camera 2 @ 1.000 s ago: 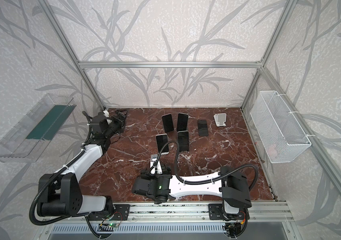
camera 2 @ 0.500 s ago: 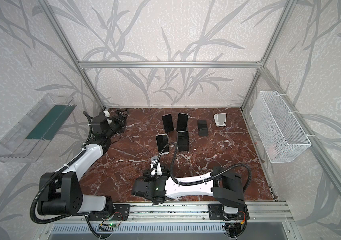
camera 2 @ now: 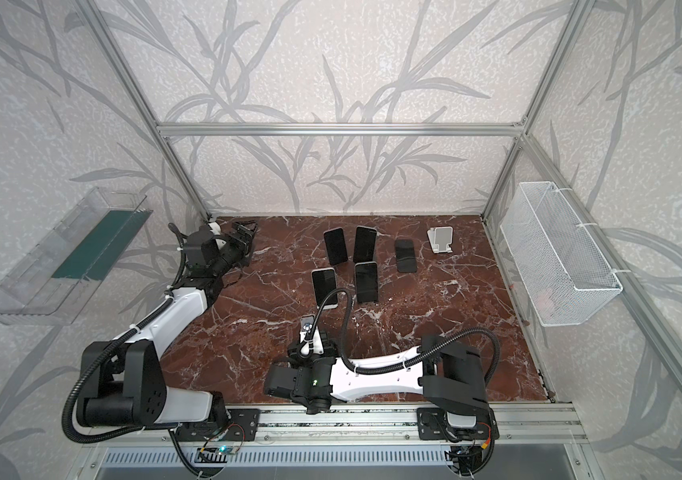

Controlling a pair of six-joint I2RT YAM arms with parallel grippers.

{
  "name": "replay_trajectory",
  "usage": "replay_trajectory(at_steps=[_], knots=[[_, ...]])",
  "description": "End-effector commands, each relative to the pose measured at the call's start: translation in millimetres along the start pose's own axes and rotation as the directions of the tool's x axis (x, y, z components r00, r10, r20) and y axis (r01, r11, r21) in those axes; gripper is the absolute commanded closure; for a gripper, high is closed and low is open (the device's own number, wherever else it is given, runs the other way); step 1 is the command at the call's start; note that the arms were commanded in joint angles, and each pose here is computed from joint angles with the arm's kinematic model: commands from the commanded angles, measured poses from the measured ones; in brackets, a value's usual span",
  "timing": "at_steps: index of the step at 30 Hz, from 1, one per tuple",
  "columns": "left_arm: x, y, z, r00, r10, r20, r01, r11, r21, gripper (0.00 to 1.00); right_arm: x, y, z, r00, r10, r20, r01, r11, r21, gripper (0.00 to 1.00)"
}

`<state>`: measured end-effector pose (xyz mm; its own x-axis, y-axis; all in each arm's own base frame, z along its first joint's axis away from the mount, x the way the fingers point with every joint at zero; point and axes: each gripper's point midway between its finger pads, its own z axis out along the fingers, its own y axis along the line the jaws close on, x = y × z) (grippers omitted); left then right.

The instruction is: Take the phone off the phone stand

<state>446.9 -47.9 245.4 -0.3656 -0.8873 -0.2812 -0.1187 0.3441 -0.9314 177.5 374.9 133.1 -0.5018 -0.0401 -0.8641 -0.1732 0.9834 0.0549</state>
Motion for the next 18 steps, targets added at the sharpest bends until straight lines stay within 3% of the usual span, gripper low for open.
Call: replay_trajectory(at_steps=[1, 18], knots=[[4, -3, 1, 1.000, 0.020, -0.010, -0.020, 1.000, 0.018, 0.06, -11, 1, -9, 0.998, -0.024, 0.062, 0.025, 1.000, -0.008, 0.26], [14, -16, 3, 0.996, 0.078, -0.043, -0.077, 0.996, 0.040, 0.06, -38, 3, -31, 0.990, 0.005, 0.142, 0.010, 0.995, -0.104, 0.30]])
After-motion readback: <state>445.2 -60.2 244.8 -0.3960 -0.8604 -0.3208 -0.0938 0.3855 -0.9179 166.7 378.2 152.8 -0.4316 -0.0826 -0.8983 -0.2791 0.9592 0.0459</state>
